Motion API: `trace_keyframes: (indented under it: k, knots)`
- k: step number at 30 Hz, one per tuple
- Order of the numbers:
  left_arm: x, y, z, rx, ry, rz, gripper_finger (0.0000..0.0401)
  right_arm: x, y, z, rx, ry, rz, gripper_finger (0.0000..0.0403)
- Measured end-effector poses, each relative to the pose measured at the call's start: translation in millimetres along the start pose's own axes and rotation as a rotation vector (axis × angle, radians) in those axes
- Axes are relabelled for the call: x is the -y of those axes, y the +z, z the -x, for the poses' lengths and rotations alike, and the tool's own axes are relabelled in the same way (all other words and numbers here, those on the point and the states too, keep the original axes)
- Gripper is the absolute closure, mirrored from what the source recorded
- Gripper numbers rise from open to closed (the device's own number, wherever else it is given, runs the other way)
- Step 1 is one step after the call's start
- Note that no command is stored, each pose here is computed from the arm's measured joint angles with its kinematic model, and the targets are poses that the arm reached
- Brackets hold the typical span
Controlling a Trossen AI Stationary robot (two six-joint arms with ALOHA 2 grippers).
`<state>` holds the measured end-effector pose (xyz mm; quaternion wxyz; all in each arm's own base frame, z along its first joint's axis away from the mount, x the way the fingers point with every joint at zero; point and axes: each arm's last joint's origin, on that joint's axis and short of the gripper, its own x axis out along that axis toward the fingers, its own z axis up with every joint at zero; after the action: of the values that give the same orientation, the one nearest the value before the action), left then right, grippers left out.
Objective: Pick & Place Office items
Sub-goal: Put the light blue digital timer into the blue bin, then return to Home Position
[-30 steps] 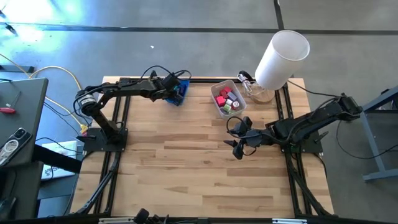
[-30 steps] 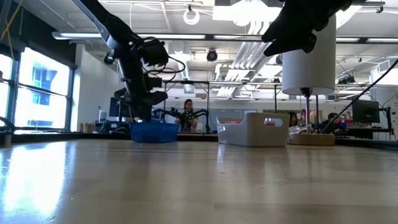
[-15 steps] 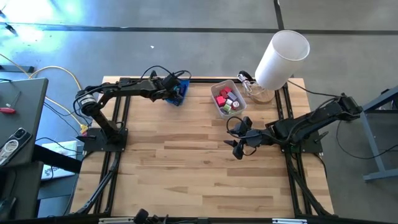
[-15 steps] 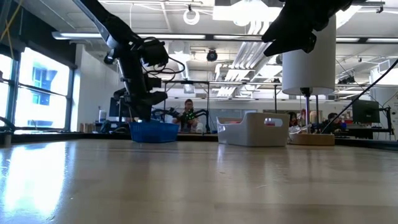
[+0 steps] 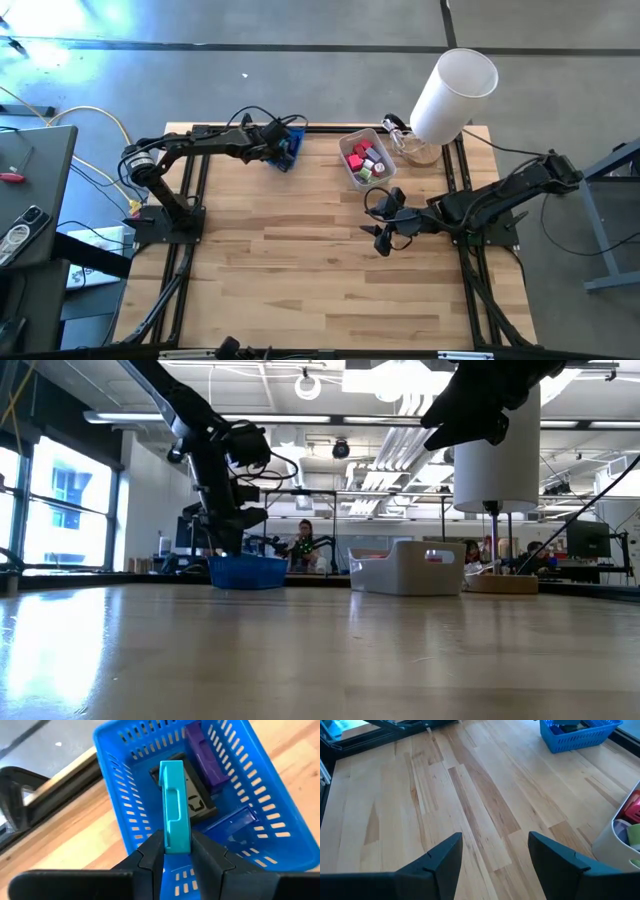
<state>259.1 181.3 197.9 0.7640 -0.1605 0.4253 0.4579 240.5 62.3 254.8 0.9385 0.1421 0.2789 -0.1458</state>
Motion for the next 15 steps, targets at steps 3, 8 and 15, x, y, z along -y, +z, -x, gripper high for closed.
trace_keyframes:
  k: [3,8,15]
  knots:
    - [0.8,-0.2,-0.1,-0.009,-0.033,0.001,0.0306,0.0,0.0,0.0,0.0,0.0,0.0,0.0188]
    - [0.3,-0.4,-0.4,-0.018,-0.052,-0.012,0.0265,0.0,0.0,0.0,0.0,0.0,-0.002,0.0188]
    - [3.8,-1.3,0.9,-0.015,-0.058,-0.052,0.0215,-0.1,0.0,0.0,-0.001,0.002,-0.003,0.0188]
